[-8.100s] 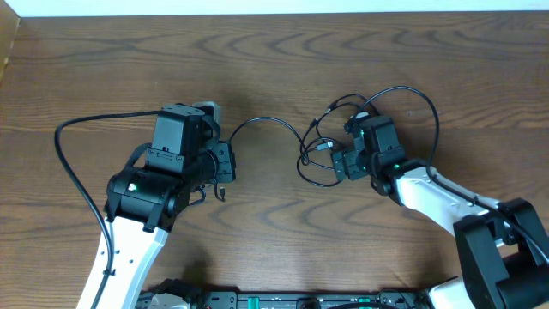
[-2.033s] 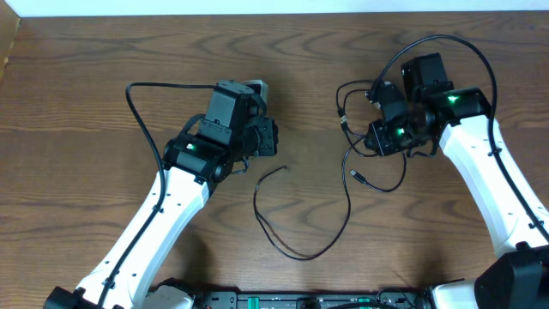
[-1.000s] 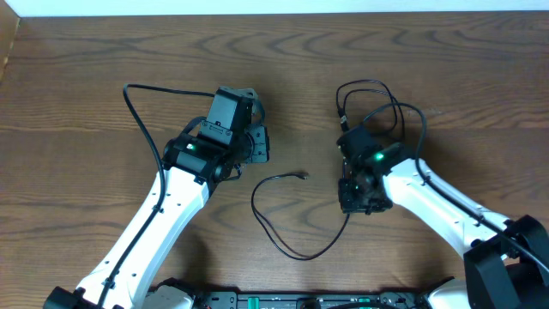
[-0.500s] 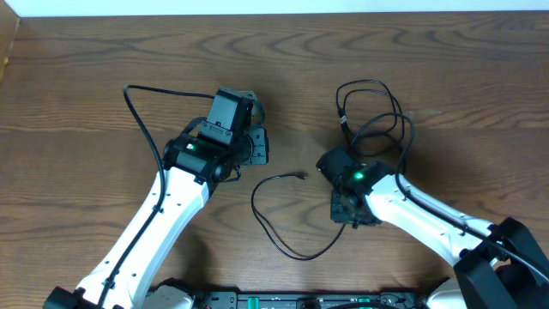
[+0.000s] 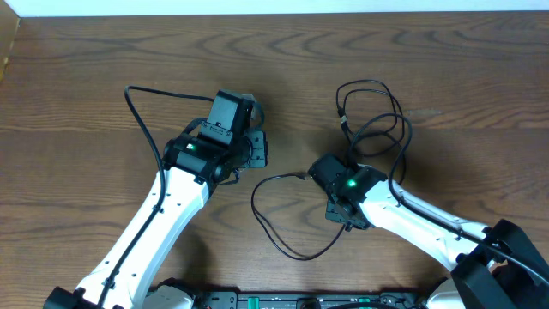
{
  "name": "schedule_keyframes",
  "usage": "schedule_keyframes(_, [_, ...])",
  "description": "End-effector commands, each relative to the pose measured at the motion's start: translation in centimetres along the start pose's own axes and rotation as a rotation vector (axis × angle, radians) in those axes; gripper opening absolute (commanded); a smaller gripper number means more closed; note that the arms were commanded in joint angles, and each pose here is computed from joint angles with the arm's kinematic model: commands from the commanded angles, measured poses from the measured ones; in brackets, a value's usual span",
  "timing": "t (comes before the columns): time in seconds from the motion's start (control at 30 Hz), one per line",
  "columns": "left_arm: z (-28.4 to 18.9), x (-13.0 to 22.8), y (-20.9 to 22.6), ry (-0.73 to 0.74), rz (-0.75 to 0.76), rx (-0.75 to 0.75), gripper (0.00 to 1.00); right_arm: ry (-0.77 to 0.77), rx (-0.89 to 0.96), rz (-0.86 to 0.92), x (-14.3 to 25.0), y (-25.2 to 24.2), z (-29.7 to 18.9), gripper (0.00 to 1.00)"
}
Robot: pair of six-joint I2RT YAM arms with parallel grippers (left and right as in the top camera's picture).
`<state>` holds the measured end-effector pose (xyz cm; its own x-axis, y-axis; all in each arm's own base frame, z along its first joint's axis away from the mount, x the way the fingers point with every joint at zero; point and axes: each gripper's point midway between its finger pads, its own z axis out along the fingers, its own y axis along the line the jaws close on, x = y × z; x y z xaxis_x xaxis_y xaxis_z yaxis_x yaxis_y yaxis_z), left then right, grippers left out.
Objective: Untangle cables
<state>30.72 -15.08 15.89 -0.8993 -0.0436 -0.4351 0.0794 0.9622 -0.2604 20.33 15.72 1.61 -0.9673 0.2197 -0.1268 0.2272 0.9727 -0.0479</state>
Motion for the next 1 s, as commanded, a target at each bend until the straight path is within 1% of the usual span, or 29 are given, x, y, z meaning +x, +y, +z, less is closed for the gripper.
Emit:
schedule_keyframes(0.0, [-0.7,-0.2,0.4,-0.027,0.030,-0.019,0.31,-0.023,0.040,0.037,0.1,-0.9,0.6,0.36])
schedule_keyframes(0.1, [-1.2,-0.4,0.3,-0.044,0.030,-0.016,0.31,-0.022,0.043,0.041,0.5,-1.3,1.2,0.36])
schedule_keyframes(0.33, [-2.3,-0.7,0.1,-0.077,0.036,-0.002,0.31,-0.021,0.044,0.055,0.7,-1.5,1.7,0.33])
schedule_keyframes(0.43, [-2.6,-0.8,0.0,-0.085,0.036,0.002,0.31,-0.027,0.035,0.054,0.6,-1.3,1.7,0.32])
schedule_keyframes(0.5, [-2.7,-0.8,0.0,-0.089,0.036,0.004,0.31,-0.033,0.025,0.055,0.5,-1.1,1.8,0.29])
schedule_keyframes(0.8, [-2.7,-0.2,0.3,-0.066,0.035,-0.006,0.31,-0.036,0.005,0.059,0.9,-1.1,2.7,0.29])
schedule_keyframes(0.83, [-2.7,-0.2,0.3,-0.065,0.035,-0.007,0.31,-0.035,0.006,0.059,1.0,-1.2,2.8,0.27])
schedule_keyframes(0.9, [-2.7,-0.2,0.3,-0.064,0.035,-0.007,0.31,-0.034,0.008,0.059,1.0,-1.2,2.8,0.16])
schedule_keyframes(0.97, [-2.7,-0.2,0.3,-0.064,0.035,-0.007,0.31,-0.036,0.006,0.059,1.0,-1.2,2.8,0.10])
